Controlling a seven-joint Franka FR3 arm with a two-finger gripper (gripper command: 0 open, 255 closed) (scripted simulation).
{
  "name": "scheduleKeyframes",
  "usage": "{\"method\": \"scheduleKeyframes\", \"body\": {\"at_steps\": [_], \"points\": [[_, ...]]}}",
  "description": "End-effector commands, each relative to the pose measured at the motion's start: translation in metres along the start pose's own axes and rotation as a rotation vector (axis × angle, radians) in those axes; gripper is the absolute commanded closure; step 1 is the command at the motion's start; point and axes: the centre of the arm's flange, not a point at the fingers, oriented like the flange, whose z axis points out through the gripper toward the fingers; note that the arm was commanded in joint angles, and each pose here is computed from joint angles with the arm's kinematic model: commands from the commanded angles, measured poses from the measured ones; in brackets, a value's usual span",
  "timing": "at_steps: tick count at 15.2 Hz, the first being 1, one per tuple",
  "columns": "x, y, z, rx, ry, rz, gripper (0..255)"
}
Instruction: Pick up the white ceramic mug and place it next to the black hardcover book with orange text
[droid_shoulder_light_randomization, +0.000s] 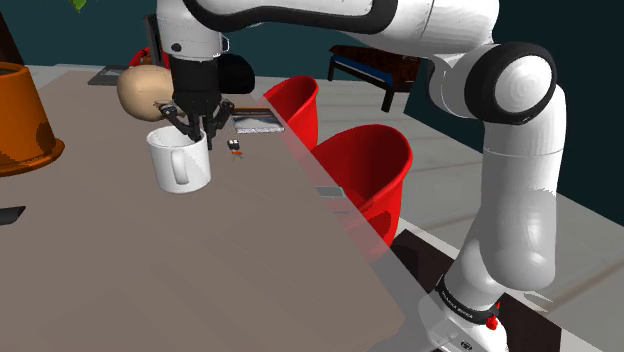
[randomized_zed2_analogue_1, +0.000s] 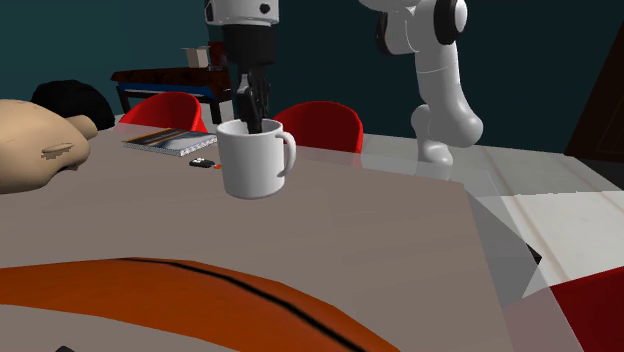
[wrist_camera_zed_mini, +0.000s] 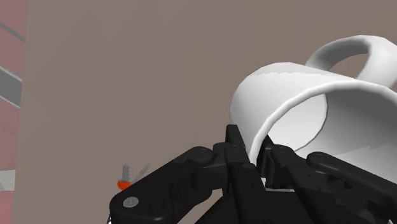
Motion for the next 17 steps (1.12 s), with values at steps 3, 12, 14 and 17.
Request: {"method": "scheduleKeyframes", "body": {"at_steps": [3,12,14,17], "points": [[0.0,0.0,-0.021,0.0,0.0,0.0,255],[0.044,0.066,-0.033,0.0,0.0,0.0,255],[0.059,0.088,-0.033,0.0,0.0,0.0,255],[0.08,0.121,-0.032,0.0,0.0,0.0,255]]}}
